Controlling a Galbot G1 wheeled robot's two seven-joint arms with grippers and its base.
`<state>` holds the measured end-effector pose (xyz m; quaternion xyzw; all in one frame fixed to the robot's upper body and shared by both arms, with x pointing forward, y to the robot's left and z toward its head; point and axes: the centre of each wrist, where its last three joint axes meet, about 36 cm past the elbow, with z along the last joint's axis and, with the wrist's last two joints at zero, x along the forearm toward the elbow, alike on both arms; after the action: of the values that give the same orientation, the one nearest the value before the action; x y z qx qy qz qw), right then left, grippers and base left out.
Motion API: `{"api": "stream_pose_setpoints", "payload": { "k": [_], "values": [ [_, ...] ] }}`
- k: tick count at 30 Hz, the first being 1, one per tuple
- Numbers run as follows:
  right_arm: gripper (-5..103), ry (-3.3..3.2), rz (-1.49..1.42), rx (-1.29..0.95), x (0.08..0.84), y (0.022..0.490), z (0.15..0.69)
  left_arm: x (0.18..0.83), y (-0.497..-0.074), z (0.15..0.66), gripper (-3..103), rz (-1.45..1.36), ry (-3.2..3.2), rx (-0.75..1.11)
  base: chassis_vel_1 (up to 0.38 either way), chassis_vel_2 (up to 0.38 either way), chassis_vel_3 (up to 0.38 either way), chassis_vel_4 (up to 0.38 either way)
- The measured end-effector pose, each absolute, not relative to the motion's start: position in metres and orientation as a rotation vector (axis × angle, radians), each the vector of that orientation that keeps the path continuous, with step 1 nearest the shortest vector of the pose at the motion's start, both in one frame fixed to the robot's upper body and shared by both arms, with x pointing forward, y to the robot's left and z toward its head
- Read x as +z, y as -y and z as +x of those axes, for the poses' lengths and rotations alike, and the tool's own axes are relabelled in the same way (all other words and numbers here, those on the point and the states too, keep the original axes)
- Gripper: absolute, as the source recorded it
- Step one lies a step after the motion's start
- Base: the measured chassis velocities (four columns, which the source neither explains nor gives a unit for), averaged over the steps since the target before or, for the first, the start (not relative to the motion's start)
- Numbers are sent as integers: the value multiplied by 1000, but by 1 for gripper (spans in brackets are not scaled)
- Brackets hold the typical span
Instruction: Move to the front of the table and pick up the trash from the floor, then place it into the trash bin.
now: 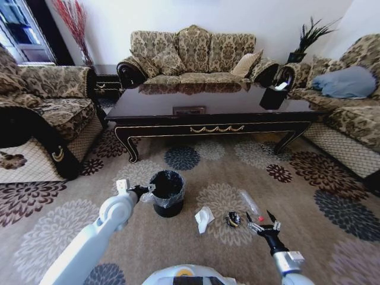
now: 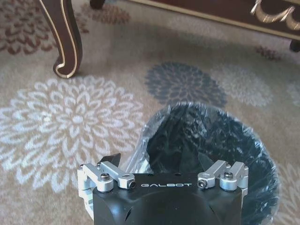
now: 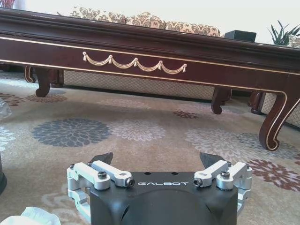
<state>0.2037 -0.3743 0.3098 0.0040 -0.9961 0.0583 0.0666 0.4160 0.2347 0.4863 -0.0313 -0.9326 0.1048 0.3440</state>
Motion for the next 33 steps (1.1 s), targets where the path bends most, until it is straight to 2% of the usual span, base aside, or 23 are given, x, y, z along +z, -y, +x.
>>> {"api": "stream_pose_setpoints", "payload": {
  "k": [9,15,18,24,30,32,33],
  "values": [
    [100,3001,4,188,308,374,202,481,-236,432,99,-60,2351,269,0,0,0,0],
    [100,2998,-1,188,307,373,202,479,-239,456,93,-46,2310,320,0,0,0,0],
    [100,2993,-8,189,306,374,200,480,-237,470,81,-50,2266,349,0,0,0,0],
    [100,2993,-37,182,305,380,199,466,-241,474,77,-16,2206,369,0,0,0,0],
    [100,2989,-59,176,302,385,200,458,-241,488,66,1,2167,394,0,0,0,0],
    [100,2989,-60,175,302,385,200,457,-240,489,66,3,2166,393,0,0,0,0],
    [100,2988,-63,173,301,384,200,457,-239,491,61,6,2162,393,0,0,0,0]
  ]
}}
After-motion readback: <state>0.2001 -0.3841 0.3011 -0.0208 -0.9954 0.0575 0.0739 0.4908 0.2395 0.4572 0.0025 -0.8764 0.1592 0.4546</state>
